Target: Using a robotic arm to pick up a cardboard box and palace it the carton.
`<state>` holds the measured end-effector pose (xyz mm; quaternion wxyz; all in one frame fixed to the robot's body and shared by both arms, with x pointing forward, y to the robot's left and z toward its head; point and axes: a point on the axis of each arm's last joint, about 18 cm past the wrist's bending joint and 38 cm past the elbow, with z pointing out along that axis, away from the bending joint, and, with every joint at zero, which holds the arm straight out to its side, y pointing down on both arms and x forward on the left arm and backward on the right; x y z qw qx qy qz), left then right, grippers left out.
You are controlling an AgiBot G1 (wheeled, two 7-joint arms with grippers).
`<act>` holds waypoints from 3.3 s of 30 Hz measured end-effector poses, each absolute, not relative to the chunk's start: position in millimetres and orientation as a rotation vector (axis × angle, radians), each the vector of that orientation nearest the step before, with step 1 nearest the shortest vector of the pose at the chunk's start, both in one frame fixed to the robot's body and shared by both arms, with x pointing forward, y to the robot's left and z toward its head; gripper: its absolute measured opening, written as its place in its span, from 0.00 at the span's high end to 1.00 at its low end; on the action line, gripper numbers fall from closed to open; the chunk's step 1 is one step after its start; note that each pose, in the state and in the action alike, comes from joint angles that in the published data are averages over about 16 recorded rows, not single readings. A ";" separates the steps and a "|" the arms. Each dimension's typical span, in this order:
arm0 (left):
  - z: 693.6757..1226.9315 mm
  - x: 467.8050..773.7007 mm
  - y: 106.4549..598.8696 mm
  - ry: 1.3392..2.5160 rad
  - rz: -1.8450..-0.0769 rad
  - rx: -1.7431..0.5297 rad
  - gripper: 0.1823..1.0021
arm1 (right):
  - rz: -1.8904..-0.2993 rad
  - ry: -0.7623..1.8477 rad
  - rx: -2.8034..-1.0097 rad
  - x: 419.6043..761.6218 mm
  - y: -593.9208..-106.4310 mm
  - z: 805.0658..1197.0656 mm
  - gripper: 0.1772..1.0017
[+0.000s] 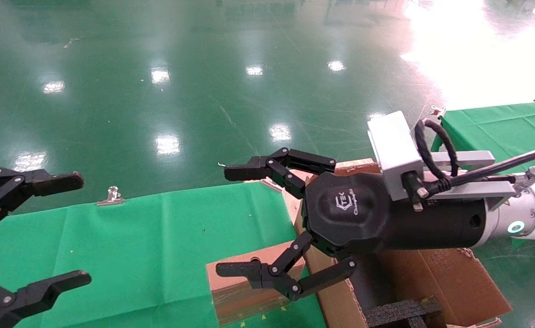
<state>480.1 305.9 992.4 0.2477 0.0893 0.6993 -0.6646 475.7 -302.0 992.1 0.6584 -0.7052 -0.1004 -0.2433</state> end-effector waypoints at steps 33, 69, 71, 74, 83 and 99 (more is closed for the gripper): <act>992.3 480.1 305.9 1.906 -1.812 0.243 0.35 | -0.621 -0.240 -2.102 527.7 -284.6 954.0 0.00; 992.3 480.2 306.0 1.906 -1.812 0.243 0.94 | -0.663 -0.472 -2.685 617.1 -223.9 941.9 0.00; 992.3 480.2 306.0 1.906 -1.812 0.242 0.93 | -0.662 -0.473 -2.687 617.3 -223.9 941.8 0.00; 992.3 480.2 306.0 1.906 -1.812 0.242 0.89 | -0.662 -0.473 -2.689 617.4 -223.9 941.7 0.01; 992.3 480.2 306.0 1.906 -1.812 0.242 0.72 | -0.664 -0.471 -2.677 616.5 -224.0 942.0 0.07; 992.3 480.2 306.0 1.906 -1.812 0.242 0.25 | -0.667 -0.468 -2.668 615.9 -223.9 942.3 0.40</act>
